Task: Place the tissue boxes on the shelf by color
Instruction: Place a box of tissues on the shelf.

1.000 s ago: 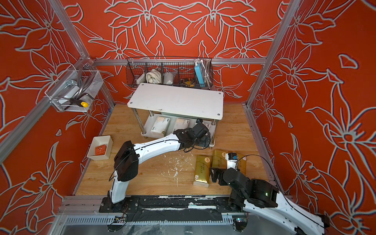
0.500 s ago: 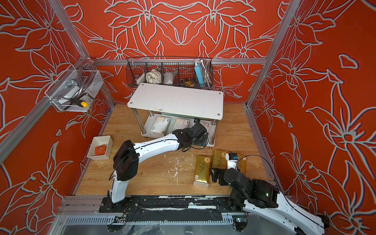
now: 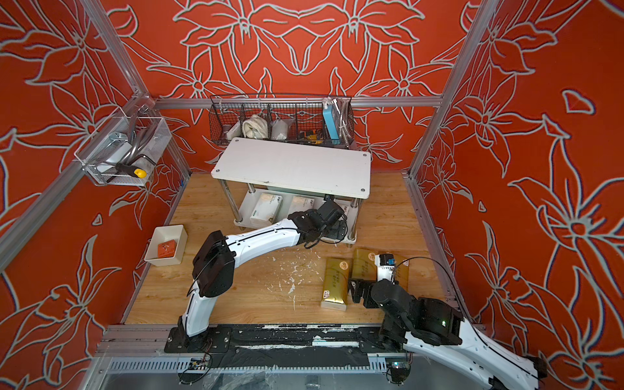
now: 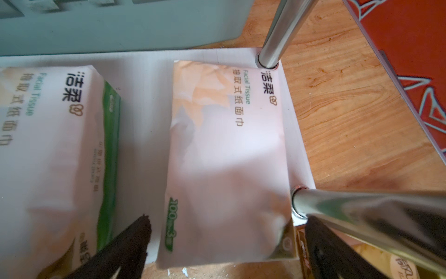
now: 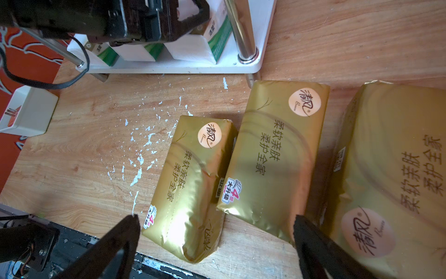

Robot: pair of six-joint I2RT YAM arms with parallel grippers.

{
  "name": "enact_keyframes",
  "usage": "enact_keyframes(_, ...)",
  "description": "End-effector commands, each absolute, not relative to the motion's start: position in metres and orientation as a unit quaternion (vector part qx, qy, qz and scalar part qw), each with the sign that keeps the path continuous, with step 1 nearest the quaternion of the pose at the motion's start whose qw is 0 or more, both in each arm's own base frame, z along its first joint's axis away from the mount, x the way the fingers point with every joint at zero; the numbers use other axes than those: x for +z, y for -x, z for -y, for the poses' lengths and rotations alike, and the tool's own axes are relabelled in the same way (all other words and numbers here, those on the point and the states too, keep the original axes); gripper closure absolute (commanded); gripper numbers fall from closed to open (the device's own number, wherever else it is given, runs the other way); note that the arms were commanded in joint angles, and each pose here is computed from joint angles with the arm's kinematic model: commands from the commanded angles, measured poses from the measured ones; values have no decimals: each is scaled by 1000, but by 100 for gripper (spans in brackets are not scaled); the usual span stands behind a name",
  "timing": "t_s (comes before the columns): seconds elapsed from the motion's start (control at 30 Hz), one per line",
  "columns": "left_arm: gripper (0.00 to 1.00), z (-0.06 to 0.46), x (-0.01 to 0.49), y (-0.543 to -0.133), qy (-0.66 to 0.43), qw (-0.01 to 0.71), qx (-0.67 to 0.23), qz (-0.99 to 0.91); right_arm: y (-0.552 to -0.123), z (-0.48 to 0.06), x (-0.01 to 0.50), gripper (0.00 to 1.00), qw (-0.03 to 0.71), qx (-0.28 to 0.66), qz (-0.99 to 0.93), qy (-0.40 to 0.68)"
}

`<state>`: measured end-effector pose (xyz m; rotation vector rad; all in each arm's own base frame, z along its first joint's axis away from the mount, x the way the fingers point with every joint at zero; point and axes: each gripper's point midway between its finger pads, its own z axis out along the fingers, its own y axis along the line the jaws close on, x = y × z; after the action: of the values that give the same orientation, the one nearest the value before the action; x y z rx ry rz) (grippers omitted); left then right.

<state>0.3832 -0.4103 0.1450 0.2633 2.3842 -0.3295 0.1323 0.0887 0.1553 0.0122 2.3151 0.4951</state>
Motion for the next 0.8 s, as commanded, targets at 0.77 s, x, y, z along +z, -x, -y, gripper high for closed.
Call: enact_keyframes(0.77, 1, 420, 143, -378, -95, 339, -161, -922, -133, -81, 151, 1, 381, 178, -907, -10)
